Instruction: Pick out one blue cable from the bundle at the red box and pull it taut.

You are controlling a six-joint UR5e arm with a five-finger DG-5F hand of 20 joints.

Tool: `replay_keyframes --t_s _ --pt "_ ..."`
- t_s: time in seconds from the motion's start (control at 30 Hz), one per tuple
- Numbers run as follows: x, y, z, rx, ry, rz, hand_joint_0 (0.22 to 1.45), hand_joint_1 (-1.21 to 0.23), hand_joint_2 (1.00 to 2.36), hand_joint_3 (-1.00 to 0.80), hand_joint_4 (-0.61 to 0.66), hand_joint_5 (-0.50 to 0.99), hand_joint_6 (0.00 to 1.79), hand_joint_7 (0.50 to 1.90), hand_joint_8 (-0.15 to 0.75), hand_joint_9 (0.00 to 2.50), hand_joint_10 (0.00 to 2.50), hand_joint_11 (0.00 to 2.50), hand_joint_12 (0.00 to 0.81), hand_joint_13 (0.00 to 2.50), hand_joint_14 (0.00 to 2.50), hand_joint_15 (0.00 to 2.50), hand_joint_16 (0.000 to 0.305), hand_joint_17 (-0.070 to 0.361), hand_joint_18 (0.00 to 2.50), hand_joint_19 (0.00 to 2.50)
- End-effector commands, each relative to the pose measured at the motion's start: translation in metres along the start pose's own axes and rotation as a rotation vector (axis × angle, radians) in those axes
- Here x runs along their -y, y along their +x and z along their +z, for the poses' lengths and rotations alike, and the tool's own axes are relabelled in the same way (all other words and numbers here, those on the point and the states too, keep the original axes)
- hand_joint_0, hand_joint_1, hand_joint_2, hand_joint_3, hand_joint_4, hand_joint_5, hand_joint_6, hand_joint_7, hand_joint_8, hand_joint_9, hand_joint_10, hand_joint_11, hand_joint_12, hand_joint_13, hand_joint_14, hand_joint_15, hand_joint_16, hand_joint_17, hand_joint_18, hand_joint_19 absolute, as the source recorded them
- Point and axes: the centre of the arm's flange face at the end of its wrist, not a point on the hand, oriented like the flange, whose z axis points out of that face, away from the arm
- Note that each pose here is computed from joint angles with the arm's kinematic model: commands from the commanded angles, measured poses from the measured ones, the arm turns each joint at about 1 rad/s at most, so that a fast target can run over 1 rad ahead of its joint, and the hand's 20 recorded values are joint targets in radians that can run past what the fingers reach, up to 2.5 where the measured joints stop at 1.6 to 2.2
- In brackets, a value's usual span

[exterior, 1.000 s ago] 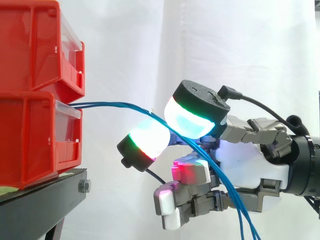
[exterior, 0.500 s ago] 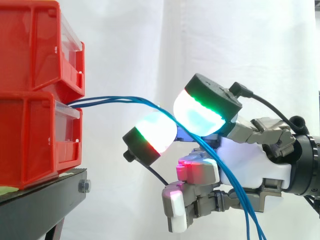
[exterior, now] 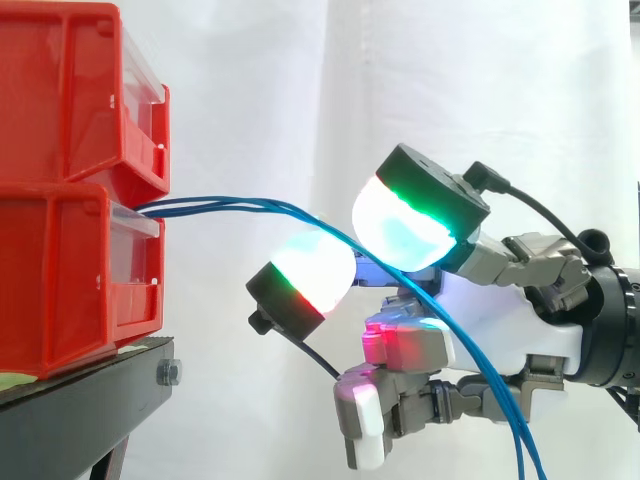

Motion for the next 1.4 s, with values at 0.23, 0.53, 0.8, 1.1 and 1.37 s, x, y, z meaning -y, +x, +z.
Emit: replay_keyframes --t_s 0.23,0.53,0.8,1.1,1.37 --pt "-0.0003 -0.0011 -0.0001 -0.003 0.004 0.000 0.57 -0.66 1.01 -0.42 -0.03 -0.11 0.85 0.81 0.231 1.27 0.03 0.95 0.347 1.02 0.02 0.65 0.042 0.095 0.80 0.66" --pt "-0.0003 -0.0012 -0.0003 -0.013 0.003 -0.001 0.59 -0.77 1.02 -0.20 -0.01 -0.11 0.93 0.88 0.241 1.28 0.03 0.95 0.350 1.02 0.02 0.65 0.043 0.096 0.82 0.65" --pt "-0.0002 -0.0028 -0.0006 -0.017 0.003 -0.001 0.65 -0.84 1.02 -0.28 -0.08 -0.12 0.95 0.87 0.226 1.27 0.03 0.97 0.340 1.02 0.02 0.66 0.042 0.094 0.83 0.65" --pt "-0.0026 -0.0032 0.0007 -0.025 0.003 -0.003 0.68 -0.93 1.00 -0.50 -0.15 -0.11 0.96 0.89 0.236 1.32 0.03 0.98 0.332 1.05 0.02 0.65 0.040 0.089 0.87 0.61" --pt "-0.0043 -0.0051 0.0007 -0.030 0.021 -0.007 0.48 -0.85 1.00 -0.50 0.01 -0.09 0.92 0.76 0.250 1.33 0.03 0.93 0.356 1.06 0.02 0.64 0.046 0.104 0.90 0.60"
